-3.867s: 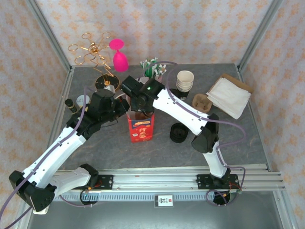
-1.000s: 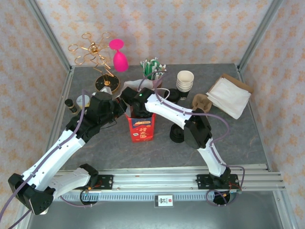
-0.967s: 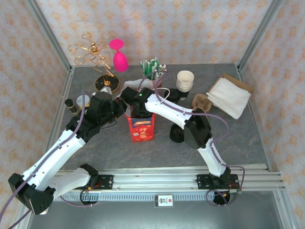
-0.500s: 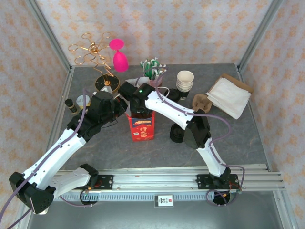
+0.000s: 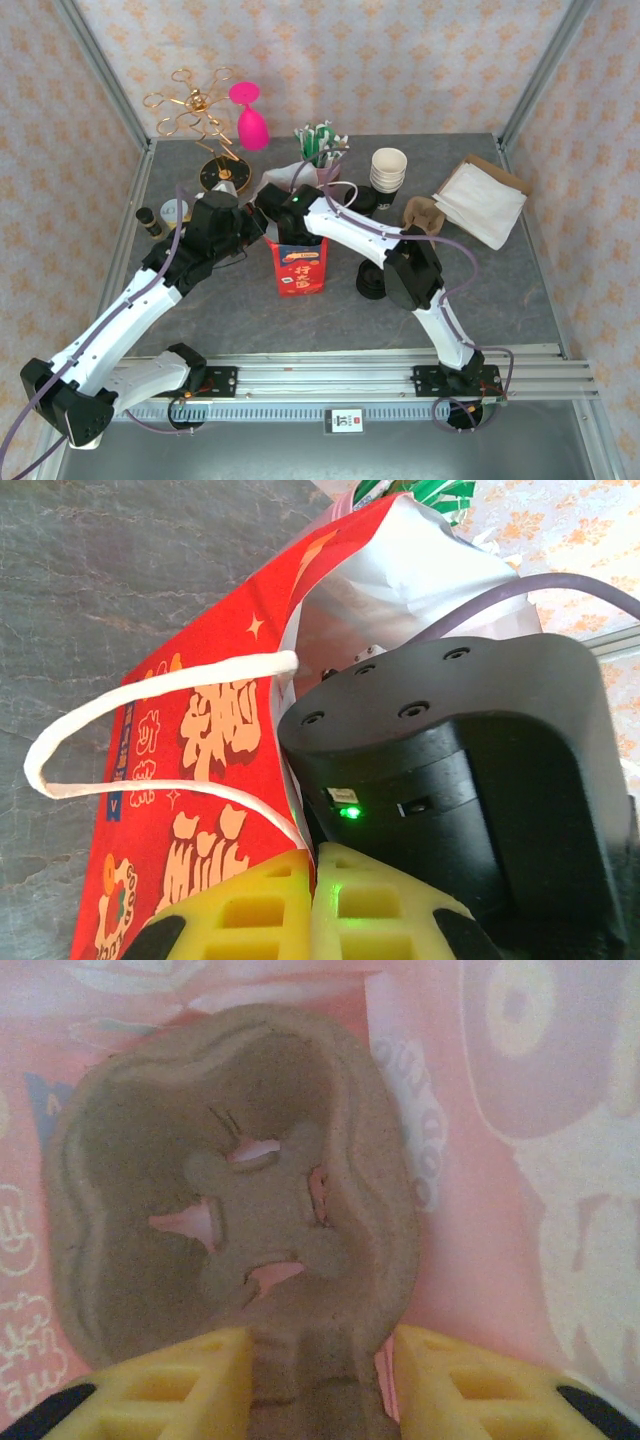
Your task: Pack the takeout coffee
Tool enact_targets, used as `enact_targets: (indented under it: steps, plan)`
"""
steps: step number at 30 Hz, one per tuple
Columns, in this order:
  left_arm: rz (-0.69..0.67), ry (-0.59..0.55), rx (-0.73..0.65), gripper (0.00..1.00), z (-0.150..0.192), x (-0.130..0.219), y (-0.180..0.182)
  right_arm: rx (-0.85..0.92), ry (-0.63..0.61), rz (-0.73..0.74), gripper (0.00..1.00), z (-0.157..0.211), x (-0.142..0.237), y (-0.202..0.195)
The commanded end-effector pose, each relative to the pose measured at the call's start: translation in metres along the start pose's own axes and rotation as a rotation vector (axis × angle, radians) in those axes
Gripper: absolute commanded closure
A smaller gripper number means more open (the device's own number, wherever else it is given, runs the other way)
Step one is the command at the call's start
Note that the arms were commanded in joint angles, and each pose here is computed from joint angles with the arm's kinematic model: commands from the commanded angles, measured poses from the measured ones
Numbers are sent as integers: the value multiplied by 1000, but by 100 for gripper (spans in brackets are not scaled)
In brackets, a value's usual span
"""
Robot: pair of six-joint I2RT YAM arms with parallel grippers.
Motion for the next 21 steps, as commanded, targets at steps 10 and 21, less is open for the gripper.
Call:
enact_targets:
  steps: [10, 21]
  plan:
    - [-4, -2, 2, 100, -3, -2, -2, 14, -24, -109, 55, -7, 35, 13]
    - [-21, -26, -6, 100, -6, 3, -1, 16, 1, -101, 51, -4, 27, 4]
Point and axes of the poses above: each hand's point on the last joint's axis, 136 mm out from that joint toward the fingers, its own x axis back along the fingers, its own y axis along the line the jaws close on, z = x × y, the point moved 9 cm from there along x, back along the fingers, and after that the axes turned 11 degrees about -x, right-handed, at the moved point
